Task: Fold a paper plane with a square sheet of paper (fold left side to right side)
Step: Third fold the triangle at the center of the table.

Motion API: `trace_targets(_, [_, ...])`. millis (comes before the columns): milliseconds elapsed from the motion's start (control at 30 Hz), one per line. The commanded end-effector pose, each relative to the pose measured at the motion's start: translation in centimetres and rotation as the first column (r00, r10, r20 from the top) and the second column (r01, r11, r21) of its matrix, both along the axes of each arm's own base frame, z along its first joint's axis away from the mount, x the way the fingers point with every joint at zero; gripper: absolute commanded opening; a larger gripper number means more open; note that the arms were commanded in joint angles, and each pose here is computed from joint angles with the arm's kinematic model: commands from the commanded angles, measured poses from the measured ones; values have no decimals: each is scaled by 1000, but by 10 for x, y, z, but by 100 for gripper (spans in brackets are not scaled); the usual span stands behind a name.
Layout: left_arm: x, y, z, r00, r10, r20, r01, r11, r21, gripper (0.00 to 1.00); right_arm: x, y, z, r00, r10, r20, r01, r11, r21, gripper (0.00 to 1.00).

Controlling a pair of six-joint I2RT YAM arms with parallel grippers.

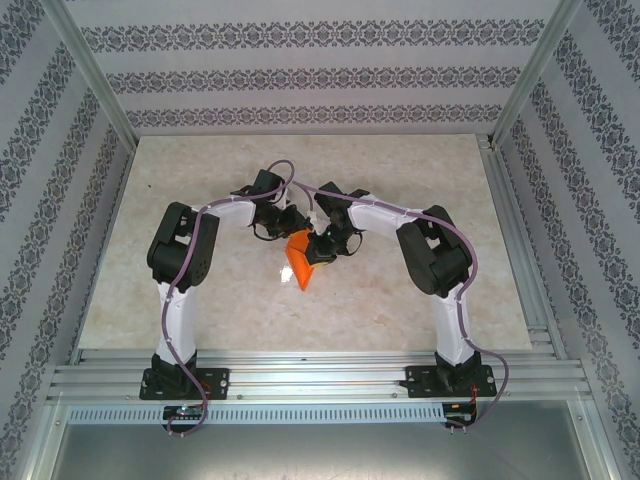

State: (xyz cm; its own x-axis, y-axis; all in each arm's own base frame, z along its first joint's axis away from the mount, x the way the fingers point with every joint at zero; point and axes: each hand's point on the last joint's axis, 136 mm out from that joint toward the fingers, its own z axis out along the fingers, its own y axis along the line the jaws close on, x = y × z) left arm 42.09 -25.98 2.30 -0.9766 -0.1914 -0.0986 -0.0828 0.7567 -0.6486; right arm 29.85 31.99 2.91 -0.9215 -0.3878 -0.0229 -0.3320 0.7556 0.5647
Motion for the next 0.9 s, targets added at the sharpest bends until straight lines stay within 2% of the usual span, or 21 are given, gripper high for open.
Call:
trace_targets(0, [-10, 9, -21, 1000, -7, -31, 8, 998, 60, 15, -1, 8, -3, 1000, 10, 1, -10, 1000, 12, 8])
trace_targets(567, [-11, 11, -24, 999, -3, -35, 6, 997, 72, 11, -6, 1, -25, 1000, -12, -21, 12, 1000, -14, 7])
trace_targets(800, [-11, 11, -19, 1000, -3, -28, 5, 998, 65, 12, -8, -5, -29, 999, -17, -28, 16, 999, -50, 7])
trace_targets(867, [-10, 12, -11, 1000, -6, -15, 7, 998, 62, 14, -9, -7, -31, 999, -19, -32, 17, 998, -58, 7])
